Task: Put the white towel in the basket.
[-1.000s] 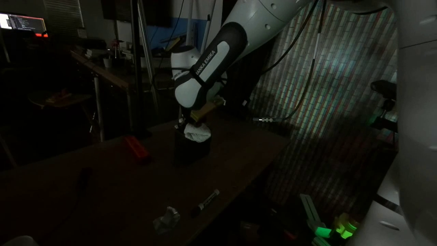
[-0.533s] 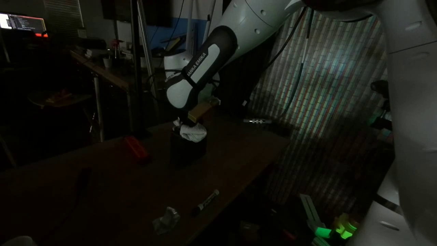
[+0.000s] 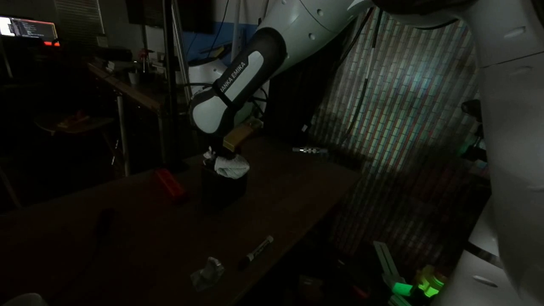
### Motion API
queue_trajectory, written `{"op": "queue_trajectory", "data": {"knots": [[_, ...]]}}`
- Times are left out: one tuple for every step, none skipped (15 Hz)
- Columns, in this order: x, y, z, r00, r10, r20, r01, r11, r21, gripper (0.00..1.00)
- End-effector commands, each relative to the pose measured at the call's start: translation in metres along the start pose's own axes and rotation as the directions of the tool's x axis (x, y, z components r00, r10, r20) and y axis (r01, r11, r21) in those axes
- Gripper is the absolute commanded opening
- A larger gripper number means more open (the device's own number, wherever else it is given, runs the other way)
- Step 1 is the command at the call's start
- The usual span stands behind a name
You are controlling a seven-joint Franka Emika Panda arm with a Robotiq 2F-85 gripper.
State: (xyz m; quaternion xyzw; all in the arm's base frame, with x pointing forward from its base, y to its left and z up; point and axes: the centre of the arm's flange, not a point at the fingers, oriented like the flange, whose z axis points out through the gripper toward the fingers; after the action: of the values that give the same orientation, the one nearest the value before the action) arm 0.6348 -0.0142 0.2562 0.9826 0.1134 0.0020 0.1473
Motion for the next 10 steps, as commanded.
{"op": "queue_trajectory", "data": {"knots": [[0.005,-0.031,-0.040,0.998,-0.028,-0.060,0.028,1.000,-0.006,0.44],[0.006,-0.040,-0.053,0.996,-0.030,-0.079,0.030,1.000,-0.007,0.51],[0.007,-0.049,-0.068,0.995,-0.029,-0.095,0.028,1.000,-0.011,0.58],[0.009,-0.059,-0.080,0.994,-0.026,-0.108,0.025,1.000,-0.016,0.66],[0.011,-0.069,-0.093,0.992,-0.024,-0.122,0.022,1.000,-0.017,0.73],[0.012,-0.079,-0.106,0.991,-0.019,-0.134,0.017,1.000,-0.018,0.80],[0.013,-0.090,-0.117,0.989,-0.014,-0.145,0.011,1.000,-0.018,0.88],[0.014,-0.101,-0.128,0.988,-0.012,-0.153,0.009,1.000,-0.022,0.95],[0.014,-0.111,-0.137,0.987,-0.008,-0.159,0.004,1.000,-0.025,1.00],[0.014,-0.122,-0.145,0.986,-0.006,-0.164,0.002,1.000,-0.028,1.00]]}}
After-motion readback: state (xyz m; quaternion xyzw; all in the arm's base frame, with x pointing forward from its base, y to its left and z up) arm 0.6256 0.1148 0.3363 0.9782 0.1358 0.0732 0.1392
